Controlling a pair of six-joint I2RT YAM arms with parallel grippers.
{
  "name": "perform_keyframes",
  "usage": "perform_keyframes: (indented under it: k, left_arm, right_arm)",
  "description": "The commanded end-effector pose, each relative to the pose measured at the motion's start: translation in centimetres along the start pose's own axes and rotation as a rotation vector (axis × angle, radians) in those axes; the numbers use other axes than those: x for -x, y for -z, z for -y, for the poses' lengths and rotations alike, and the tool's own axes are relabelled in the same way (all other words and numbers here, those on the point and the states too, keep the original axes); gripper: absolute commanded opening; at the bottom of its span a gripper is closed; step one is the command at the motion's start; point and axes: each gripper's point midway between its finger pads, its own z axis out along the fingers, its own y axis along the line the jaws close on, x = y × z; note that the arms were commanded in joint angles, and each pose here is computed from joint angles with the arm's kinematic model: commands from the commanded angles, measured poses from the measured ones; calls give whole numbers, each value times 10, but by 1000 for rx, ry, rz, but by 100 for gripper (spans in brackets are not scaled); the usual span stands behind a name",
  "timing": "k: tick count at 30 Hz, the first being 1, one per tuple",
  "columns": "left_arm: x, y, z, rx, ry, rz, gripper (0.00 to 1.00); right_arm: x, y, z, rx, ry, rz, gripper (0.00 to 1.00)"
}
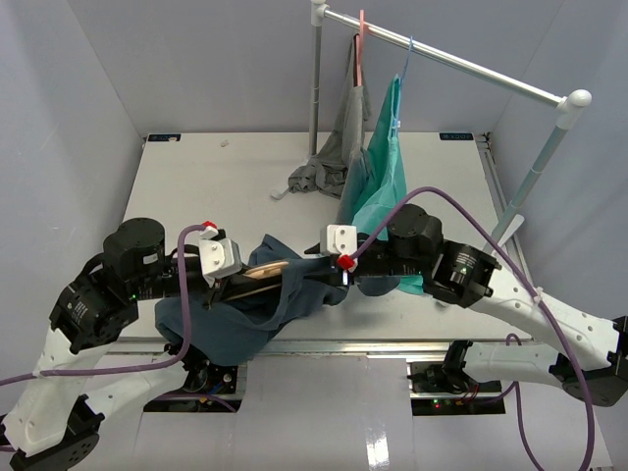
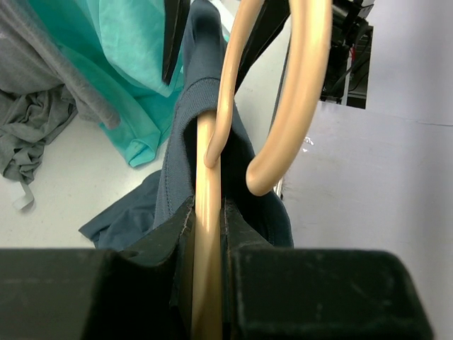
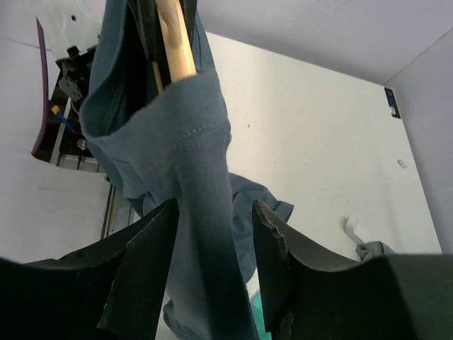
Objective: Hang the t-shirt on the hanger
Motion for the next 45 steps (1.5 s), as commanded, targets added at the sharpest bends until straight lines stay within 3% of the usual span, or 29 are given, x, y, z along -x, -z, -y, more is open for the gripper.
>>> perform_keyframes:
  k: [1, 5, 12, 24, 33, 39, 45]
  left_arm:
    - [29, 6, 4, -20, -80, 112, 0]
    - [36, 12, 2, 10, -89, 131, 0]
    - [40, 18, -2, 49, -88, 139, 0]
    - [36, 25, -10, 115, -89, 113, 0]
    - [35, 21, -12, 109, -84, 107, 0]
    - [24, 6, -13, 77, -64, 83, 0]
    - [13, -6, -14, 50, -49, 59, 0]
  right_arm:
    - [6, 1, 15, -55, 22, -2, 42]
    - [-14, 12, 31, -147, -8, -39, 9]
    - [-44, 38, 50, -277, -94, -56, 8]
    - [-41, 66, 55, -401, -124, -24, 36]
    - [-42, 68, 49, -392, -147, -12, 46]
    - [0, 72, 40, -297, -89, 78, 65]
    - [46, 81, 27, -184, -15, 182, 69]
